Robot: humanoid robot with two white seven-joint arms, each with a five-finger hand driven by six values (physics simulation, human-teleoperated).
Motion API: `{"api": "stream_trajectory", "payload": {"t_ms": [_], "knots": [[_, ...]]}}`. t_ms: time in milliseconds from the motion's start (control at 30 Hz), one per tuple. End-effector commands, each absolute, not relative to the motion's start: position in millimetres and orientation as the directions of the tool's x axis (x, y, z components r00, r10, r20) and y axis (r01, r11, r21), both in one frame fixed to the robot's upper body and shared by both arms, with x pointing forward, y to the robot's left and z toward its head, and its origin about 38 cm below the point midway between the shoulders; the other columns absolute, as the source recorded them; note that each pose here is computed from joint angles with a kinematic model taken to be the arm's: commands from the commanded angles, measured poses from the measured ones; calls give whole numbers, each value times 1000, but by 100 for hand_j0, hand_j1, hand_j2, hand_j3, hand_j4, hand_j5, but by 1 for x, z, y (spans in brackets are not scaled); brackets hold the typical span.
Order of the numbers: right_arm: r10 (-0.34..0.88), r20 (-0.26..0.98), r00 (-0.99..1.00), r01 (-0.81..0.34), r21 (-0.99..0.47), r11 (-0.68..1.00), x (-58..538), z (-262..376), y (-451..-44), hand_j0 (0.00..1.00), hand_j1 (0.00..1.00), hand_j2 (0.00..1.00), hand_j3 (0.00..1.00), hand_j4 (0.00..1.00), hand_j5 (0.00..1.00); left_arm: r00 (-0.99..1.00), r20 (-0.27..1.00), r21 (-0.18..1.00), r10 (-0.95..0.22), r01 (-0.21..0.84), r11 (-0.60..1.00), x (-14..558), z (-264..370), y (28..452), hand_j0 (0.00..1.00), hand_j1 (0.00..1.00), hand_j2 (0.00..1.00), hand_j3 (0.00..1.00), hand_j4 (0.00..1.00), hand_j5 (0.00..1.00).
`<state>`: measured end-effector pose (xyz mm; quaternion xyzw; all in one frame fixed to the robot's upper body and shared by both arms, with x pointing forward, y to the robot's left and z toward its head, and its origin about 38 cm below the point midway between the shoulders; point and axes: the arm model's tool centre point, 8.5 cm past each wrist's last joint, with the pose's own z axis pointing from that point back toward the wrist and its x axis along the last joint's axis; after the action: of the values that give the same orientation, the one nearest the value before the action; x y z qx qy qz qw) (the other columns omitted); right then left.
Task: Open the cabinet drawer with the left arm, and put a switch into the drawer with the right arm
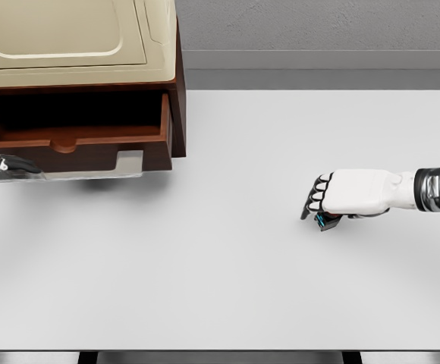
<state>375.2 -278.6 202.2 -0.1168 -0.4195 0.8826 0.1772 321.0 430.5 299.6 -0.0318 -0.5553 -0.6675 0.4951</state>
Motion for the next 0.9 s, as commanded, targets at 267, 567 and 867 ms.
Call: {"api": "stream_trajectory", "payload": {"t_ms": [267, 567, 867], "knots": [[414, -55, -908, -218, -783, -582, 375, 203, -279, 71, 71, 71, 71, 71, 71, -557, 605, 730, -570, 673, 117, 313, 334, 412, 100, 100, 100, 100, 100, 100], [416, -52, -908, -220, -784, -580, 376, 203, -279, 58, 58, 58, 58, 58, 58, -572, 596, 775, -563, 593, 219, 328, 385, 408, 100, 100, 100, 100, 100, 100], [417, -51, -907, -222, -784, -579, 376, 202, -280, 42, 42, 42, 42, 42, 42, -571, 598, 776, -562, 587, 230, 329, 390, 409, 100, 100, 100, 100, 100, 100]]}}
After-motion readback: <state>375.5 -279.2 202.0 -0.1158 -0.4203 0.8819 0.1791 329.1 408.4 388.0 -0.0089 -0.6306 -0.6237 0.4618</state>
